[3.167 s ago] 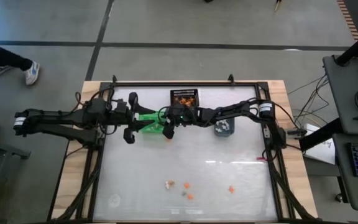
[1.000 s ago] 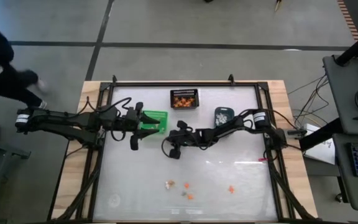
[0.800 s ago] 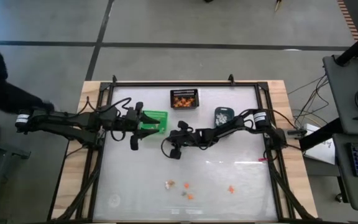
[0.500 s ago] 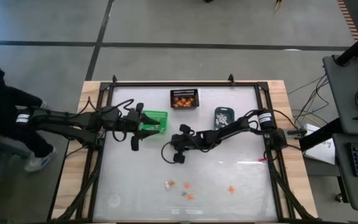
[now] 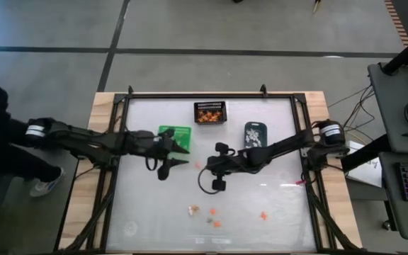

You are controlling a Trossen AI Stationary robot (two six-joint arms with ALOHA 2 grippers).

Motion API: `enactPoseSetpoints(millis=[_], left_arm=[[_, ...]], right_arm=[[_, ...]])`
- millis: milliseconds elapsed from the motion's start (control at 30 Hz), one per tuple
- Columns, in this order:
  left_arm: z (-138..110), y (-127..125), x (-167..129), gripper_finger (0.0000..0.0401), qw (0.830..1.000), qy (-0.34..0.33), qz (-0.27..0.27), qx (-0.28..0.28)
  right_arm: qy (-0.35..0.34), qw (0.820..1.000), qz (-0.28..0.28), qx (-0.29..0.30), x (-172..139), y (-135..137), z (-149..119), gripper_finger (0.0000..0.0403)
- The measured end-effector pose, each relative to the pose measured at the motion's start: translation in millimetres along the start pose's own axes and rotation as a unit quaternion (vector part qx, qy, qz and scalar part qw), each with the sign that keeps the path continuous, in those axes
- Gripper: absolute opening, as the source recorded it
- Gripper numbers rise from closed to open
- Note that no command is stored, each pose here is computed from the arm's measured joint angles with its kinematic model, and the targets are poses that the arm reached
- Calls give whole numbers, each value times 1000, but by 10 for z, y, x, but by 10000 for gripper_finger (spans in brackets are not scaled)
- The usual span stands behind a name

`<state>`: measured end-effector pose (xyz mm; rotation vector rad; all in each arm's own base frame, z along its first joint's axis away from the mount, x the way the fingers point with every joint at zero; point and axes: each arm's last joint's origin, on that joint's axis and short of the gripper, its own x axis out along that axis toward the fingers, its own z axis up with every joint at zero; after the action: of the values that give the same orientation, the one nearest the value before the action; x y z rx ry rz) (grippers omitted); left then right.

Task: Sort Halloween decoration
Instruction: Put the orange spider toy into the black bin

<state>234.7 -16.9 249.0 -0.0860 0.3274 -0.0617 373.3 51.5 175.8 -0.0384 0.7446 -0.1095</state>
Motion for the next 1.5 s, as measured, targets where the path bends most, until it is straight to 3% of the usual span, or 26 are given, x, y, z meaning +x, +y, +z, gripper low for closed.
enactPoseSetpoints(millis=[333,700,867,1033,1300,1500], left_arm=[[-459,-239,308,141,986,133,54,88],[-941,-361,596,6,968,201,76,126],[-1079,-340,723,3,961,196,131,144],[-1227,-335,829,1,958,202,138,147],[-1261,-323,884,0,959,185,163,142],[-1241,-309,903,0,962,169,166,135]], right_arm=[[-31,999,10,-7,-135,-37,-326,13],[-79,996,19,-39,-98,-31,-375,13],[-108,992,18,-57,-38,-15,-349,13],[-118,990,14,-70,87,-9,-396,13],[-140,989,3,-56,255,-80,-432,13],[-157,987,6,-14,331,-175,-428,13]])
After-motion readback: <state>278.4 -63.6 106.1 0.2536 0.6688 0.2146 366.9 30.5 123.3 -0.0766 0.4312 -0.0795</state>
